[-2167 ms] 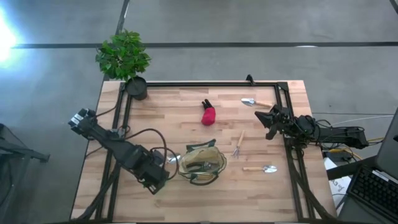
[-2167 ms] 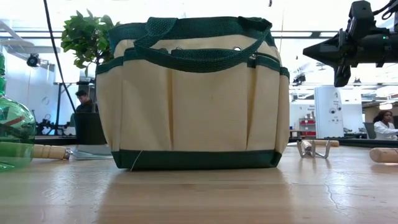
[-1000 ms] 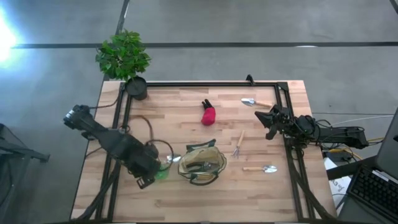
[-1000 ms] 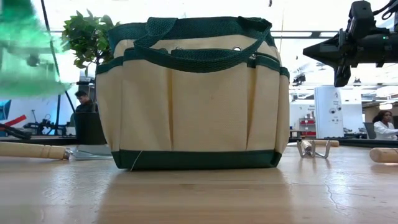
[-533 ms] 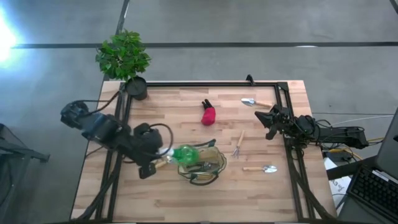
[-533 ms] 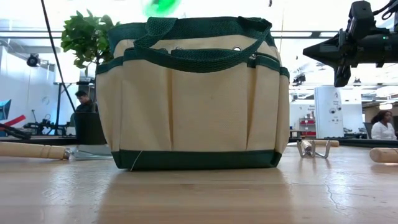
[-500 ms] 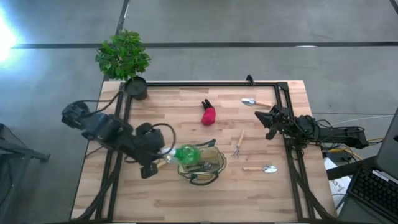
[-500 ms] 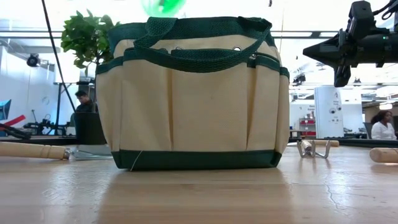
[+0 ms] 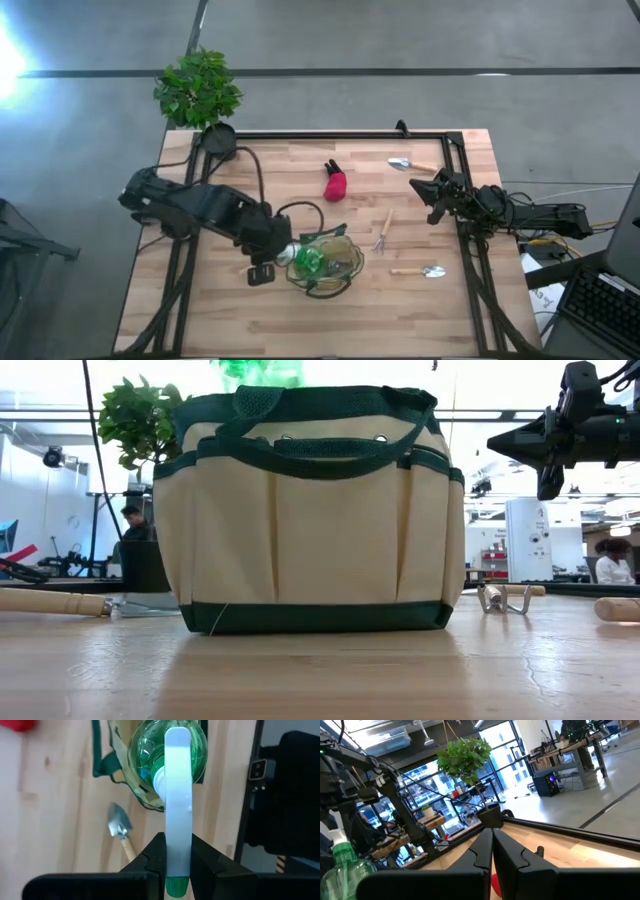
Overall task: Pick & Place Garden tools in Gardening bag
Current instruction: Put the spray bottle into the gardening bag
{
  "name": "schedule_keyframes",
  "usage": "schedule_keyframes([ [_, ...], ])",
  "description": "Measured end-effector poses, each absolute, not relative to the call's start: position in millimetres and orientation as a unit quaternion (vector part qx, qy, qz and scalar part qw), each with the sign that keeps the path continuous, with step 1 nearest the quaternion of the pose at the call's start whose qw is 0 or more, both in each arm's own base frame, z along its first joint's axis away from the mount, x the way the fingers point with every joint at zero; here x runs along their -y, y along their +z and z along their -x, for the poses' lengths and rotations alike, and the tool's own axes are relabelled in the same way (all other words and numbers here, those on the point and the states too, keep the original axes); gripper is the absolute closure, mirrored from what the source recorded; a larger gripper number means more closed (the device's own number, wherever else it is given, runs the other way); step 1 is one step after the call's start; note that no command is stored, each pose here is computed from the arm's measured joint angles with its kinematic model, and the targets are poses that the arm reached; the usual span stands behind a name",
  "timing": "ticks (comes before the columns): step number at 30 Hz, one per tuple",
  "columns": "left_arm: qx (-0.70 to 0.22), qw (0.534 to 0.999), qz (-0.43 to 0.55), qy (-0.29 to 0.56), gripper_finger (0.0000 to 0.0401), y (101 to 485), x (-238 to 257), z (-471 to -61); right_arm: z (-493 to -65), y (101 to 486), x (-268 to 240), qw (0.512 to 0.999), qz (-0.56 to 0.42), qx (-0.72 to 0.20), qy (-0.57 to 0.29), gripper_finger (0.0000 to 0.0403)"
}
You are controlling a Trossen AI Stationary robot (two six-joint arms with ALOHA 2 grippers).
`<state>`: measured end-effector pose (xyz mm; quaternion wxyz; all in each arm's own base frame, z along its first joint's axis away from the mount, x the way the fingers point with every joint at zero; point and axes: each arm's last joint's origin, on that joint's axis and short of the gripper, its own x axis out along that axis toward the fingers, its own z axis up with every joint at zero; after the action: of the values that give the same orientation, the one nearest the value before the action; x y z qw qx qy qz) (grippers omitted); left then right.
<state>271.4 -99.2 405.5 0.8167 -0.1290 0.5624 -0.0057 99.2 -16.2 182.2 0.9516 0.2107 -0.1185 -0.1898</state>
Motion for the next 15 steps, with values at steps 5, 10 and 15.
schedule_keyframes([
  [5,-0.575,0.809,0.119,-0.019,0.0348,399,101,-278,-99,182,16,0.952,-0.210,0.118,-0.190,0.0394],
  [10,-0.586,0.803,0.104,-0.026,0.0348,394,102,-282,-99,182,16,0.952,-0.210,0.118,-0.190,0.0394],
  [15,-0.596,0.797,0.095,-0.027,0.0348,389,100,-287,-99,182,16,0.952,-0.210,0.118,-0.190,0.0394],
])
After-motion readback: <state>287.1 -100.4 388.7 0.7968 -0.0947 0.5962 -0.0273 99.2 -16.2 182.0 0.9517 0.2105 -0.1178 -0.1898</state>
